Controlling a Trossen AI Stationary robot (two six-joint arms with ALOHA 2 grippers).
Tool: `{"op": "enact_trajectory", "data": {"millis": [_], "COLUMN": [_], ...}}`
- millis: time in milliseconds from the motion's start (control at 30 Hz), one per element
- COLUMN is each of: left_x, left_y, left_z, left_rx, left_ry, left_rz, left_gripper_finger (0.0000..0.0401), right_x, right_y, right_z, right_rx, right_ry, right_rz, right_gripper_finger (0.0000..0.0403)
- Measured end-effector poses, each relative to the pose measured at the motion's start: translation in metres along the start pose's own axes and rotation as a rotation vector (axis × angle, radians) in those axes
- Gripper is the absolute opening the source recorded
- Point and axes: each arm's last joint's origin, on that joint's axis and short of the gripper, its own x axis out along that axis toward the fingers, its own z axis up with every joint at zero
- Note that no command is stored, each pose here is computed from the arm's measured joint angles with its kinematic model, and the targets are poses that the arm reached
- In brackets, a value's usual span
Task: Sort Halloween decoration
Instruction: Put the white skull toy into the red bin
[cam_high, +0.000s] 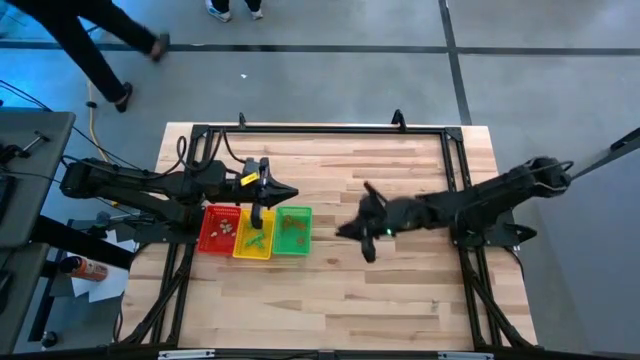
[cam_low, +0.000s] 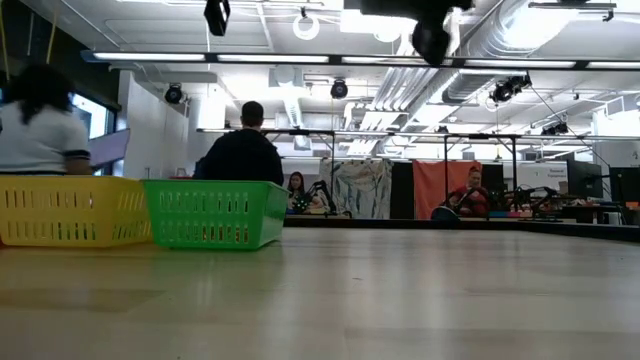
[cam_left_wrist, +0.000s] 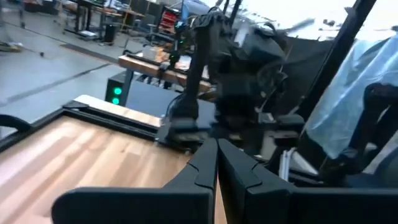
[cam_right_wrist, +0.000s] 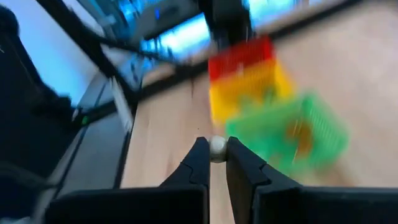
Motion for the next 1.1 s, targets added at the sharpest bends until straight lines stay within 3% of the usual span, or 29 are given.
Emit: {"op": "enact_trajectory", "data": {"millis": [133, 433, 633, 1100], "left_x": [0.0, 0.0, 0.0, 0.0], "left_y": [-0.001, -0.002, -0.002, -0.002], "left_z": [0.002, 0.005, 0.005, 0.005], "left_rx": [-0.036, -0.037, -0.008, 0.077], "left_ry": [-0.024, -0.052, -0.056, -0.058], "left_rz": [-0.017, -0.027, -0.017, -0.013], "left_gripper_finger": [0.0, 0.0, 0.0, 0.0], "right_x": [0.001, -0.007, -0.012, -0.008], "right_y": [-0.013, -0.027, -0.027, -0.032], "right_z": [0.025, 0.071, 0.088, 0.081], "right_rx": [-0.148, -0.318, -0.349, -0.32], "right_ry": [-0.165, -0.424, -0.458, -0.353], "right_rz": [0.023, 0.075, 0.066, 0.037], "right_gripper_finger": [0.0012, 0.0012, 0.0012, 0.0012]}}
